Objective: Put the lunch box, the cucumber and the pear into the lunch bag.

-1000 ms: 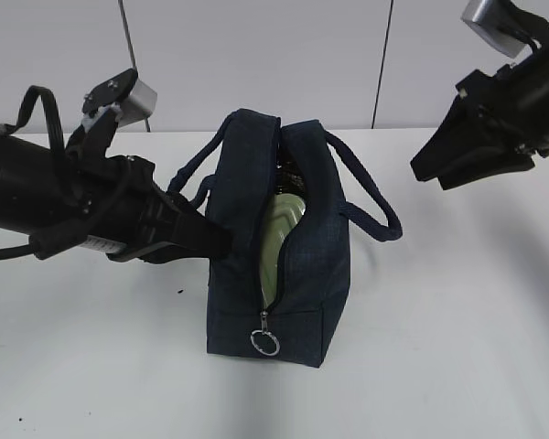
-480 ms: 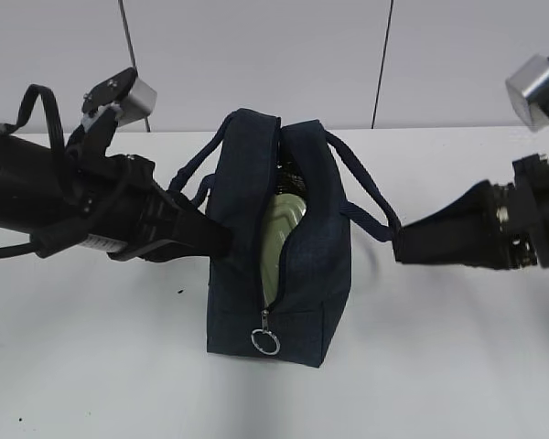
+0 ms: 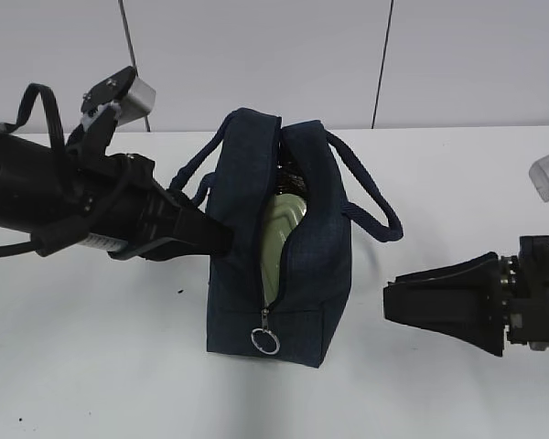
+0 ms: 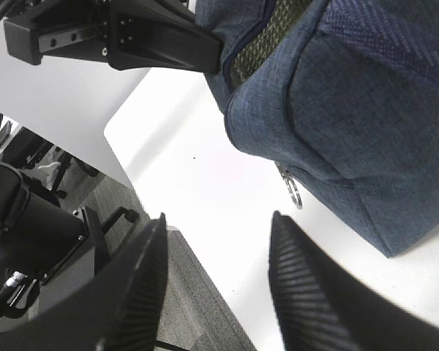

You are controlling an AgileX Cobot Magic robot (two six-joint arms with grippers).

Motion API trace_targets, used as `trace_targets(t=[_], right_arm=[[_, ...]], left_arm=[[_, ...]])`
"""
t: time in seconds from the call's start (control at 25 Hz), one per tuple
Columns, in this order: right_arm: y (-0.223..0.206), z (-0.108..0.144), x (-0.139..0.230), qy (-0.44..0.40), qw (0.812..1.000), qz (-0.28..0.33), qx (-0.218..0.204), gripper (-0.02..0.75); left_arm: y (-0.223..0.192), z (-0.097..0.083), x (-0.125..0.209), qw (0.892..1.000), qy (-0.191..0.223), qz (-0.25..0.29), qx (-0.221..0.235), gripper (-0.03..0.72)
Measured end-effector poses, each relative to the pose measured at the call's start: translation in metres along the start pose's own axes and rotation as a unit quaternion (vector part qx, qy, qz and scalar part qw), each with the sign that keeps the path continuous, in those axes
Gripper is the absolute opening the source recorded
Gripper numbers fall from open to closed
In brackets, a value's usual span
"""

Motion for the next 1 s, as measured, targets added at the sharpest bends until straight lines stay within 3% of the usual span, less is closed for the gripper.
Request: trace_targets(t=[0.28,0.52,0.68,1.0], right_arm=[[-0.003,0.006,0.012,0.053,0.999,-0.009,-0.004,0.36],[-0.013,0.009,0.015,0.165,0.986,0.004,0.007,0.36],[-0.016,0.003,0.019,0.197,0.98,0.013,0.013,0.359],[-0.048,-0.012,0.053,0.211,0.974,0.07,-0.043,0.357]], left_arm=[[0.0,0.0,-0.001,1.0,0.007,-0.005,0.002,-0.013],[-0.002,0.001,-0.001,1.0,0.014,-0.004,0.003,-0.013],[-0.002,0.0,-0.001,1.0,0.014,-0.005,0.003,-0.013],[-0.002,0.0,-0.001,1.0,0.018,-0.007,0.004,-0.013]])
Point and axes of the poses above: a point on each arm's last joint axis where the gripper is mounted, y pointing back along that axis away from the gripper, z along the wrist's bending axis when the last joint is at zero, x = y × z, the point moved 2 cm from there along -y, pointing out along that axis toward the gripper, and after that the axes turned 4 degrees about y, right-handed, at the moved point
